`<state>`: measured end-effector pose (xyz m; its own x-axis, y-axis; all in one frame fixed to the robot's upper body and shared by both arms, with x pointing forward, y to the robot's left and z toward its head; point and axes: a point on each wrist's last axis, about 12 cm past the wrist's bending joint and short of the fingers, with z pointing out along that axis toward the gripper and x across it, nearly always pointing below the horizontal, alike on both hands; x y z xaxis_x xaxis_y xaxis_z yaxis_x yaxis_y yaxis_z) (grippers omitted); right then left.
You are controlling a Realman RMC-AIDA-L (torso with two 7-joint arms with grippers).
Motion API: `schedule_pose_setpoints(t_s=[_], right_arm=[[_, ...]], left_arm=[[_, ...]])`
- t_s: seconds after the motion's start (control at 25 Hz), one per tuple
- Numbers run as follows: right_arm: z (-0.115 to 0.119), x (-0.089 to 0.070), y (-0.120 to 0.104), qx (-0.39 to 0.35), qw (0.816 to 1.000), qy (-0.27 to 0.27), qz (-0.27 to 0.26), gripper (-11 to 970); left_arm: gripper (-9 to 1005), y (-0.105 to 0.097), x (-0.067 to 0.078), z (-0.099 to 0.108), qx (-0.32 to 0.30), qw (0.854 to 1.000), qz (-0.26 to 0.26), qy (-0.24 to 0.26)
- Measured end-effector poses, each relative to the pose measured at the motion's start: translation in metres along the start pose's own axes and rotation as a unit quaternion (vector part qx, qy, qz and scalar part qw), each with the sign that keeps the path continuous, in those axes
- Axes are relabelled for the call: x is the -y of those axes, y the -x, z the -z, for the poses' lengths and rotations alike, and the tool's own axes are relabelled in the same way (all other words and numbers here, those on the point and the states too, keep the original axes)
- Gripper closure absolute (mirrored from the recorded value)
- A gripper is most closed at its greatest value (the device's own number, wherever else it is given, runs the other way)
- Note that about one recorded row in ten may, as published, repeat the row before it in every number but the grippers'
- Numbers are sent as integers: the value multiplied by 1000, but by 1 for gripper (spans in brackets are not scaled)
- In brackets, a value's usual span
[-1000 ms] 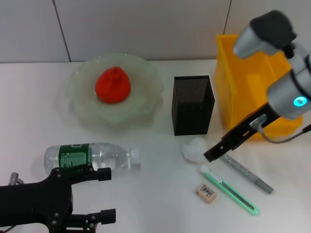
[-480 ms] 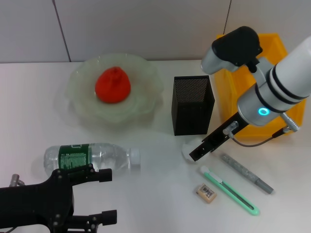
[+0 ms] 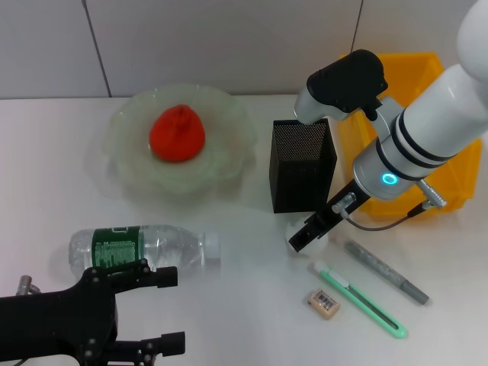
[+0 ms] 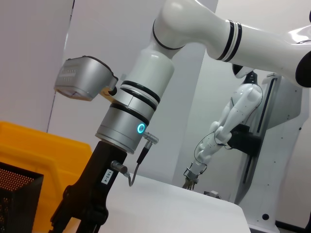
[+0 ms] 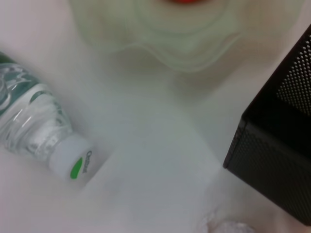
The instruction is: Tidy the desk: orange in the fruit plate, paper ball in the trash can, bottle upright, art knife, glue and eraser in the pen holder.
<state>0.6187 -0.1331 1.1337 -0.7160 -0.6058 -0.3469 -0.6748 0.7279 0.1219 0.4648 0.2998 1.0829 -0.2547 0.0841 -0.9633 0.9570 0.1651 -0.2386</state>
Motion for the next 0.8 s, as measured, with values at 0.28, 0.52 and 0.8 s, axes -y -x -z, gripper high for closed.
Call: schedule_pose_setpoints(t_s=[0.28, 0.52, 0.8], right_arm=[[-1, 0, 1, 4, 1000, -5, 9, 183], [-3, -3, 0, -5, 1000, -7, 23, 246], [15, -9, 2, -3, 999, 0, 43, 411]], left_arm=[[142, 0, 0, 0, 0, 1000, 0, 1], [143, 0, 0, 1, 0, 1000, 0, 1], [143, -1, 1, 2, 0, 1000, 1, 4]])
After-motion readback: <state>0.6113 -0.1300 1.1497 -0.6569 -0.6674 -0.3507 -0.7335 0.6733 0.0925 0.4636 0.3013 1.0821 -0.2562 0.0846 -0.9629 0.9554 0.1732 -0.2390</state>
